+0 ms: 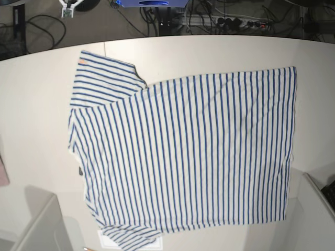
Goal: Fold the T-shirt properly
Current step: 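Move both grippers from rest toward the shirt's collar-side corners, then grasp the shirt's shoulder corners with the right and left grippers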
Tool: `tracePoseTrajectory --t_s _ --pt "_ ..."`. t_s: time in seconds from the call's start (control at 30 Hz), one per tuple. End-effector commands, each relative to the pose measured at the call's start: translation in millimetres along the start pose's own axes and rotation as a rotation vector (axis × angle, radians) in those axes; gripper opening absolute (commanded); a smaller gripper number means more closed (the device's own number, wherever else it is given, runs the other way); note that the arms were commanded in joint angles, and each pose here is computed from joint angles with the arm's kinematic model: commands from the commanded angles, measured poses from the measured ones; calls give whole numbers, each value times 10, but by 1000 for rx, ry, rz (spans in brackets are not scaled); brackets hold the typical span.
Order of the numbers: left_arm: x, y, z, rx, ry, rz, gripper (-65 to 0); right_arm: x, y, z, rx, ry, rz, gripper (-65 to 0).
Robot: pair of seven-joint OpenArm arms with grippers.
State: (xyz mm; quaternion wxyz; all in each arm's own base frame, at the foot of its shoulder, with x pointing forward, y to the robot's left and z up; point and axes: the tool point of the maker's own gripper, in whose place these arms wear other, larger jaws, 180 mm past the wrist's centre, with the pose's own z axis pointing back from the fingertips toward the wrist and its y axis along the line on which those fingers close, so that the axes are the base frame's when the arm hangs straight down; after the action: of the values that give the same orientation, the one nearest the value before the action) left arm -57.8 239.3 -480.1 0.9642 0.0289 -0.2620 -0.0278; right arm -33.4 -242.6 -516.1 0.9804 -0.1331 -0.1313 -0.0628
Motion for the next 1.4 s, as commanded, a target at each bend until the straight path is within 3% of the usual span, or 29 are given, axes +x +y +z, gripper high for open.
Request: tracePoseTrajectory --t_s 0.0,0.27,0.4,0.6,0.73,0.83,0.9,0.93,1.03,1.1,1.17,1.23,1.37 --pt "66 57 129 4 -20 -1 -650 76 -81 105 -24 -25 -15 -650" --pt "1218 541 613 163 -306 2 -650 1031 -71 667 -50 -237 -121 -650" --pt "1406 634 609 180 -306 -19 -650 1532 138 751 3 -324 -145 -650" --pt "1585 659 522 188 -347 -6 -650 2053 495 750 105 -365 -175 -650" --pt "1547 618 527 215 -359 63 -650 2390 608 835 226 -439 -280 -650" --pt "1569 731 557 283 -384 119 -650 2607 522 890 302 -490 -355 -455" --pt "1606 786 603 323 -409 151 -650 2669 456 916 377 -488 -422 -413" --pt "1638 810 634 340 -423 161 -635 2696 437 931 425 -483 -462 -413" --pt "1730 829 682 363 -463 189 -380 2839 315 951 580 -465 -587 -407" --pt "1810 750 627 313 -486 189 -252 2924 252 904 675 -431 -664 -407" --pt "1868 650 601 246 -503 186 -166 2944 172 792 728 -383 -732 -407" --pt "1915 644 633 196 -532 230 -138 2937 135 668 738 -335 -760 -407" --pt "1857 952 724 177 -576 417 -179 2882 84 494 731 -277 -789 -407"
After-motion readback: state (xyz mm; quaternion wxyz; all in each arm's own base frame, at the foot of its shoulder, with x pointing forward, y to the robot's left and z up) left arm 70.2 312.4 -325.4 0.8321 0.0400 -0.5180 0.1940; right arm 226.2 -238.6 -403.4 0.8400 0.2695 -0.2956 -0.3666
